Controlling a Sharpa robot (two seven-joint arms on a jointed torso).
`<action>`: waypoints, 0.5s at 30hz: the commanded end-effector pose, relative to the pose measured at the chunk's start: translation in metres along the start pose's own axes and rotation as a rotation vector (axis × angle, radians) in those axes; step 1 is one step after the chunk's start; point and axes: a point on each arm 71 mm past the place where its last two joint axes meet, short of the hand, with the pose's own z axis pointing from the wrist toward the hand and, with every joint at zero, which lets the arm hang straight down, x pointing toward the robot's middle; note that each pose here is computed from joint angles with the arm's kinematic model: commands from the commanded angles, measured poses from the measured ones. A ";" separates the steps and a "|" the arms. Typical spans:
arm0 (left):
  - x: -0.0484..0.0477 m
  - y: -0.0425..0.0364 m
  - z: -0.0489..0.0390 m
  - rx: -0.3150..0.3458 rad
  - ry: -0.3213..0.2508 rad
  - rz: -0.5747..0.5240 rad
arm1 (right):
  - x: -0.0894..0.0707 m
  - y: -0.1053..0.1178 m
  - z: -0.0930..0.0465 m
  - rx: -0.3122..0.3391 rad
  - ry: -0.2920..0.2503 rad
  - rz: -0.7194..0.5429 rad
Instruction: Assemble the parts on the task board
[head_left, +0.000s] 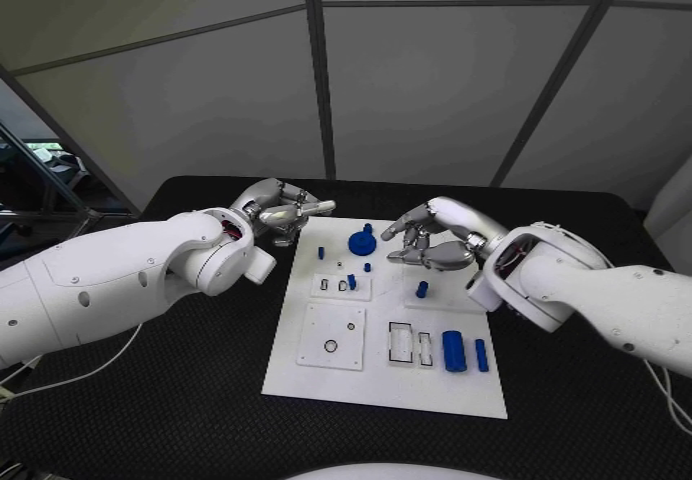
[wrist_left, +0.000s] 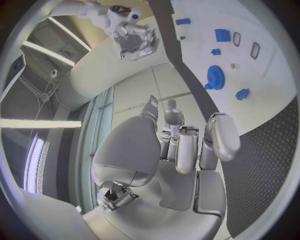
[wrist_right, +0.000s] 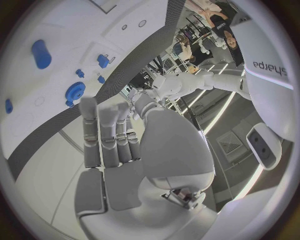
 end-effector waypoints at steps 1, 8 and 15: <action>0.0111 0.0113 -0.0002 -0.241 0.181 0.294 | -0.014 -0.003 -0.008 0.015 0.005 0.239; 0.0203 0.0011 0.0081 -0.374 0.256 0.552 | -0.049 -0.015 -0.020 0.045 -0.115 0.303; 0.0335 -0.0114 0.0269 -0.443 0.242 0.706 | -0.069 -0.025 -0.022 0.073 -0.209 0.292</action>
